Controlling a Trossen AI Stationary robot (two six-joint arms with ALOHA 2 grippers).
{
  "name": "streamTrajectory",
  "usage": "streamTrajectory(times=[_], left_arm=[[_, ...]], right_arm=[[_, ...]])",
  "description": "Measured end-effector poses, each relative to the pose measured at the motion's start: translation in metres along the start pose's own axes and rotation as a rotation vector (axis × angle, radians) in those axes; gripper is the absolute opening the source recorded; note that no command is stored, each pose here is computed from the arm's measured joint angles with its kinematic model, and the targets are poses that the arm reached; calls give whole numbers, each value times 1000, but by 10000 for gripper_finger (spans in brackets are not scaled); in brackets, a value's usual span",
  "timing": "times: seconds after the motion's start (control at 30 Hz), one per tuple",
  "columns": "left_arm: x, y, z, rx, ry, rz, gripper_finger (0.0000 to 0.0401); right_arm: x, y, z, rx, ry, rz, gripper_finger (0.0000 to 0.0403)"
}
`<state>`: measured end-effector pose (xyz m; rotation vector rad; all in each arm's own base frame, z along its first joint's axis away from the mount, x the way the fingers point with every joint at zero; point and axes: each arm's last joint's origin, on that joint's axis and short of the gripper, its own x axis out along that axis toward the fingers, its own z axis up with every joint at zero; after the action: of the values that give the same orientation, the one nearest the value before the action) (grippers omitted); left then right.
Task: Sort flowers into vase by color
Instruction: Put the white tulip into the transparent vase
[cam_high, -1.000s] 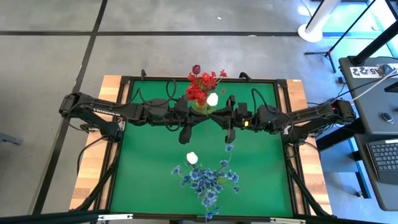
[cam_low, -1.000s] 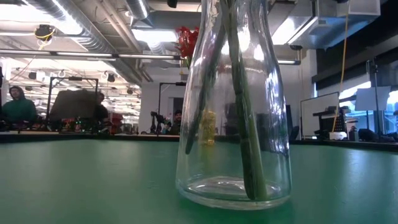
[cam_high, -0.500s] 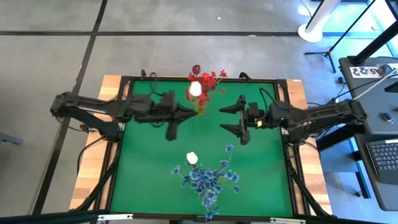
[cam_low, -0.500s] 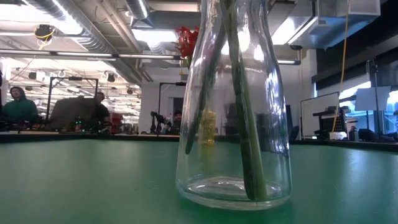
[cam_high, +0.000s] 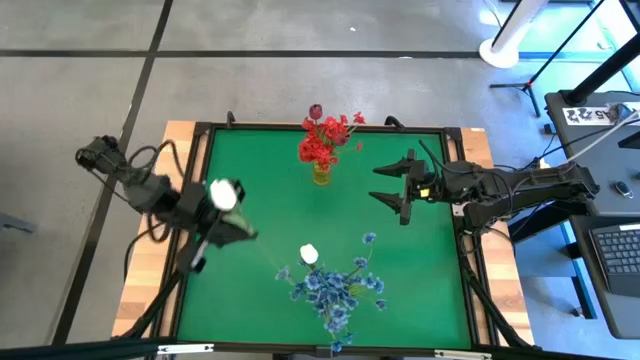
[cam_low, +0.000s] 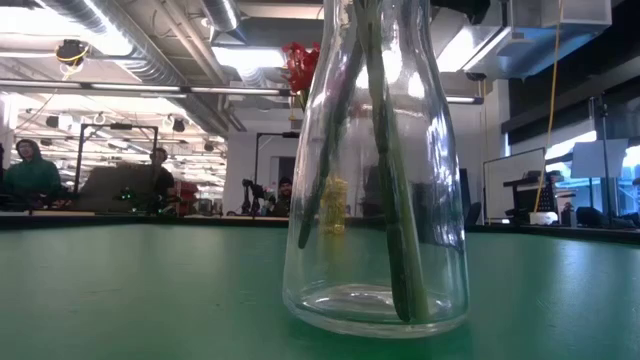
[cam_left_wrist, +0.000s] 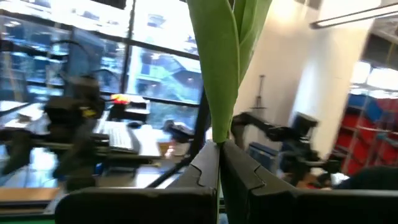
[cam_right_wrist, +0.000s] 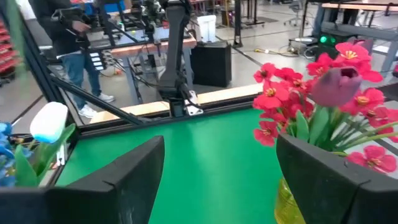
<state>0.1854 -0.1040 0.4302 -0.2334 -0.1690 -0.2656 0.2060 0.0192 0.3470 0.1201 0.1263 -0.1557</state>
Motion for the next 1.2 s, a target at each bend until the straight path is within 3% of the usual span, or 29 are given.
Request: streamTrajectory(times=[0.17,0.4,0.53,0.87,1.2], left_arm=[[7,-29,-16,5,22,-31,0],[39,-61,-59,59,62,-75,0],[60,-69,-89,59,70,15,0],[93,-71,-155,-11,23,376,0],[101,-71,-186,90,81,446,0]], right_arm=[[0,0,0,-1,2,-6,308],[0,-3,0,-1,-9,-86,308],[0,-4,0,6,-9,-116,308],[0,-5,-8,84,60,-131,308],[-1,-5,-10,99,83,-136,308]])
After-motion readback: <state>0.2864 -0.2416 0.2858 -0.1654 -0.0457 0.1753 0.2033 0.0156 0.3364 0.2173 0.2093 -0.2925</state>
